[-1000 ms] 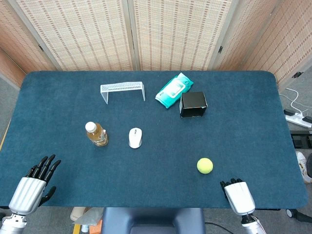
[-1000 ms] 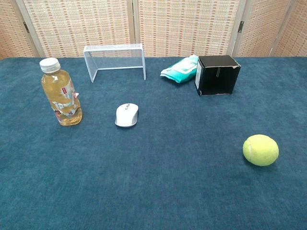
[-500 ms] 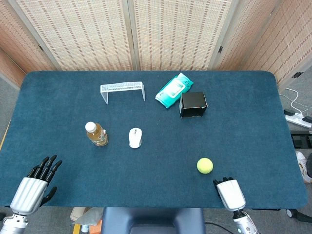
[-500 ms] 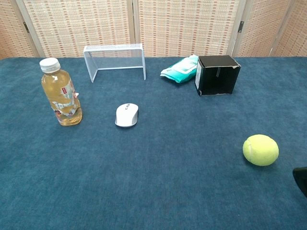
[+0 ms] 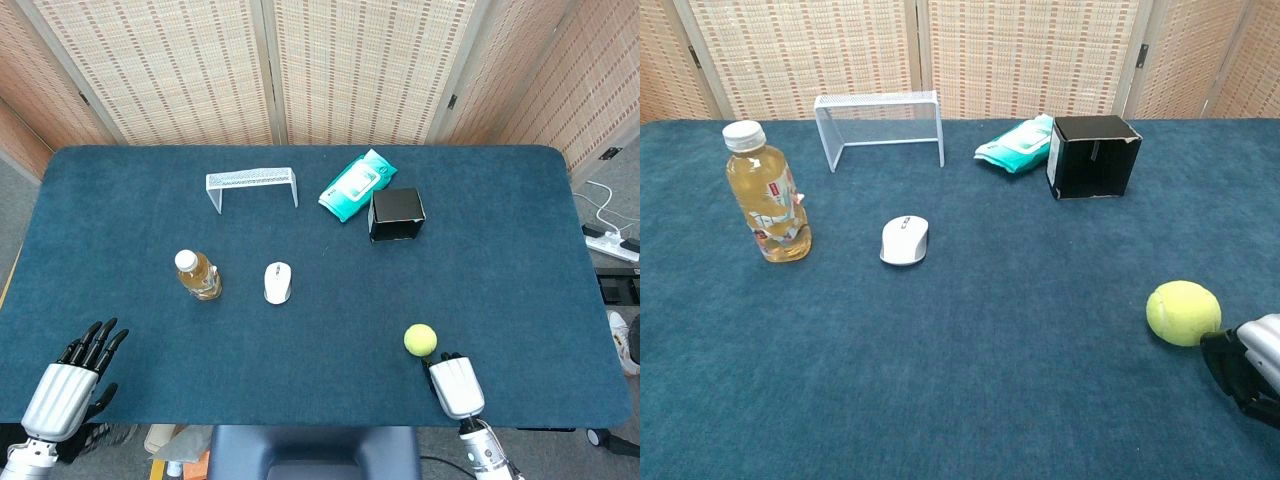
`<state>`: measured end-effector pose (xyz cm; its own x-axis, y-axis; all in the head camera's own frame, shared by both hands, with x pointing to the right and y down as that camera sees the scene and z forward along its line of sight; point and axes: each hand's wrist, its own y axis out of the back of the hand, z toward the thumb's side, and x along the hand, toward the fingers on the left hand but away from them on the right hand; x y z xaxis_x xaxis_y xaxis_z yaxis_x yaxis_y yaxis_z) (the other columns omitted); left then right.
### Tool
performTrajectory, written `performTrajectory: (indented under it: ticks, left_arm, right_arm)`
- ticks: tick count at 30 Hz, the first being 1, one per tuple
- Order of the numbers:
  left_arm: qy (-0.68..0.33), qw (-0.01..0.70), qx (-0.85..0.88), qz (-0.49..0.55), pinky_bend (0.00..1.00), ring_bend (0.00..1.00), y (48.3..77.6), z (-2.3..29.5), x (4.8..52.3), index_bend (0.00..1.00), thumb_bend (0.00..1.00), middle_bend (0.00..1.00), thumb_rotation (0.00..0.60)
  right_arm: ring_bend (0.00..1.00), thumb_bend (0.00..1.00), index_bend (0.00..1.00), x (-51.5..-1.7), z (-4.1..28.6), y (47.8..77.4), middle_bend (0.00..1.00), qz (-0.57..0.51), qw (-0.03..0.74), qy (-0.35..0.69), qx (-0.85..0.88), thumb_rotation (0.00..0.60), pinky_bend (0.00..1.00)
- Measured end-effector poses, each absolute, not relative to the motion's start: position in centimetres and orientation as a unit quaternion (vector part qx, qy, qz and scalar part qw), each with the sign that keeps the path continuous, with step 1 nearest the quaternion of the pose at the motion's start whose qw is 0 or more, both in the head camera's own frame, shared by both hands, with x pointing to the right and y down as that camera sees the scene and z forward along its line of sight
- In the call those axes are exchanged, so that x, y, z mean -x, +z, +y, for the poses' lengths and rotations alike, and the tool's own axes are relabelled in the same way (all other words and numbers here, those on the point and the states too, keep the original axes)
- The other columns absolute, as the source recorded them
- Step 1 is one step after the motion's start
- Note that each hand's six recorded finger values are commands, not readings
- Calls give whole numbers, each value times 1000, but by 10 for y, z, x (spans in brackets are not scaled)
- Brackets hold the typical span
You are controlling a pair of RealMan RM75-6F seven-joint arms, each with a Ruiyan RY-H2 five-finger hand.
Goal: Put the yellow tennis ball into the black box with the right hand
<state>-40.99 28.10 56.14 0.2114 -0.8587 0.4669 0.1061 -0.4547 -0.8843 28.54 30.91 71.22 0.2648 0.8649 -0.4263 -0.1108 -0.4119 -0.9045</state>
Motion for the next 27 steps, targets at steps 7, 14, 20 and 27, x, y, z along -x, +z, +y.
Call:
performTrajectory:
  ticks: [7, 14, 20, 27]
  left_arm:
    - [-555, 434, 648, 289, 272, 38, 562, 282, 409, 131, 357, 111, 600]
    - [-555, 433, 649, 290, 273, 37, 562, 281, 409, 131, 357, 111, 600]
    - [-556, 434, 649, 286, 273, 37, 563, 282, 409, 131, 357, 111, 600]
    - [-558, 432, 649, 284, 273, 37, 566, 281, 409, 131, 357, 111, 600]
  right_arm:
    - [700, 906, 802, -280, 293, 721, 980, -297, 467, 534, 639, 600, 766]
    - [700, 905, 802, -274, 284, 733, 980, -293, 467, 535, 640, 600, 766]
    - [700, 905, 802, -268, 272, 744, 980, -284, 478, 531, 640, 600, 766]
    - [700, 905, 802, -259, 249, 746, 980, -295, 490, 519, 635, 600, 766]
